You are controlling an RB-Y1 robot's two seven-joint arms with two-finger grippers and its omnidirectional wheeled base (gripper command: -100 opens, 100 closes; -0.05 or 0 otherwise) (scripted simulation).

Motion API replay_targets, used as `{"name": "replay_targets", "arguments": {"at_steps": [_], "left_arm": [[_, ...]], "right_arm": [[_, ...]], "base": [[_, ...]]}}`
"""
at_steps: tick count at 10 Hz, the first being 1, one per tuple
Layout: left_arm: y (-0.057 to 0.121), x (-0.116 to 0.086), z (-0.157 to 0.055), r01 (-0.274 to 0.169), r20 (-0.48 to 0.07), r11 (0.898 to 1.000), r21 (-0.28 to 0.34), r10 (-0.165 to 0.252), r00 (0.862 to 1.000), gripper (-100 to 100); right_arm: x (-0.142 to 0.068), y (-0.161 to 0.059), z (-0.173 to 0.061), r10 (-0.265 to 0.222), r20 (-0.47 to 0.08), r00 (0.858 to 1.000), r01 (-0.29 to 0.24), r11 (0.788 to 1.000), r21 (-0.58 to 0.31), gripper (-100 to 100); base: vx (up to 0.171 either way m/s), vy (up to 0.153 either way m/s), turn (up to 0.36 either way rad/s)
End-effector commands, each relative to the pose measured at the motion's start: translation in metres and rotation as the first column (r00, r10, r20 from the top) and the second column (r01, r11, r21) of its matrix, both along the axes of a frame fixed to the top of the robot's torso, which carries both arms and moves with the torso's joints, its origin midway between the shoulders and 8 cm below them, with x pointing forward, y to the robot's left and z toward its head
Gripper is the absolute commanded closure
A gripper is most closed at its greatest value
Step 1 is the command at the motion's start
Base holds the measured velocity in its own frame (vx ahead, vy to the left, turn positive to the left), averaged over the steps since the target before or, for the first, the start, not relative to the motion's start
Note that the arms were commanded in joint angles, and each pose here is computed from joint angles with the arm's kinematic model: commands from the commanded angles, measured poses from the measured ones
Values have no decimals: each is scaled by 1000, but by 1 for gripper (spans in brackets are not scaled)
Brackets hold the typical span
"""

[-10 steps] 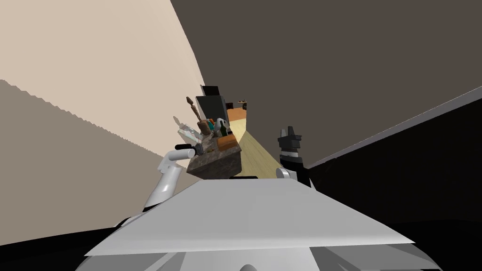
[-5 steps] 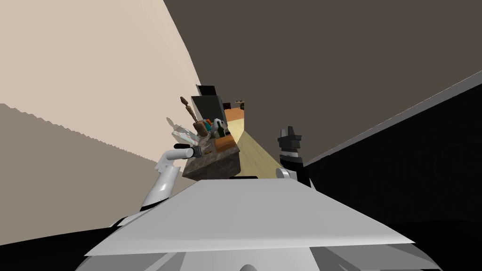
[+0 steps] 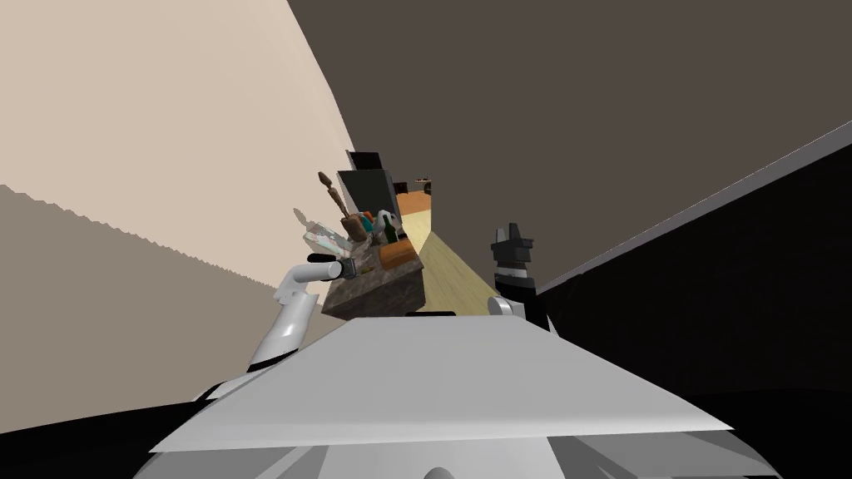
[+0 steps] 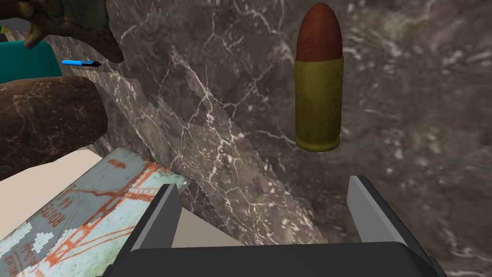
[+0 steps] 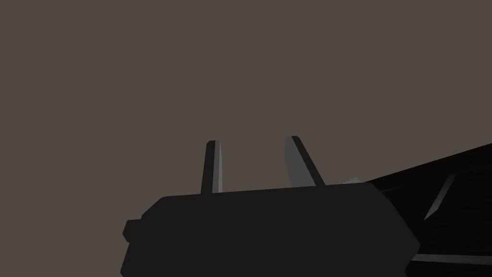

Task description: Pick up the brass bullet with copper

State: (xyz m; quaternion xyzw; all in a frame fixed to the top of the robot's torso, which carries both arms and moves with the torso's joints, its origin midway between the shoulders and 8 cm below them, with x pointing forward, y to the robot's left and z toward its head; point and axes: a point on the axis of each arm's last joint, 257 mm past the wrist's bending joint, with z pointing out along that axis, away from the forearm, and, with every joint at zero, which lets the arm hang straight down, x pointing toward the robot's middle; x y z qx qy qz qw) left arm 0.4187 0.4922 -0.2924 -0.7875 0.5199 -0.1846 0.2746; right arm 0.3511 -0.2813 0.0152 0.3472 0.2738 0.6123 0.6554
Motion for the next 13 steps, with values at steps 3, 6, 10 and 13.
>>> {"name": "replay_targets", "arguments": {"at_steps": [3, 6, 10, 13], "left_arm": [[3, -6, -4, -16, -28, 1000, -9, 15, 1000, -100], [3, -6, -4, -16, -28, 1000, -9, 15, 1000, -100], [3, -6, -4, -16, -28, 1000, -9, 15, 1000, -100], [12, -20, -11, -54, -88, 998, -28, 51, 995, -100]], "right_arm": [[0, 0, 0, 0, 0, 1000, 0, 1000, 0, 0], [0, 0, 0, 0, 0, 1000, 0, 1000, 0, 0], [0, 0, 0, 0, 0, 1000, 0, 1000, 0, 0], [0, 0, 0, 0, 0, 1000, 0, 1000, 0, 0]], "base": [[4, -5, -41], [-8, -3, 6], [1, 0, -4], [10, -8, -82]]}}
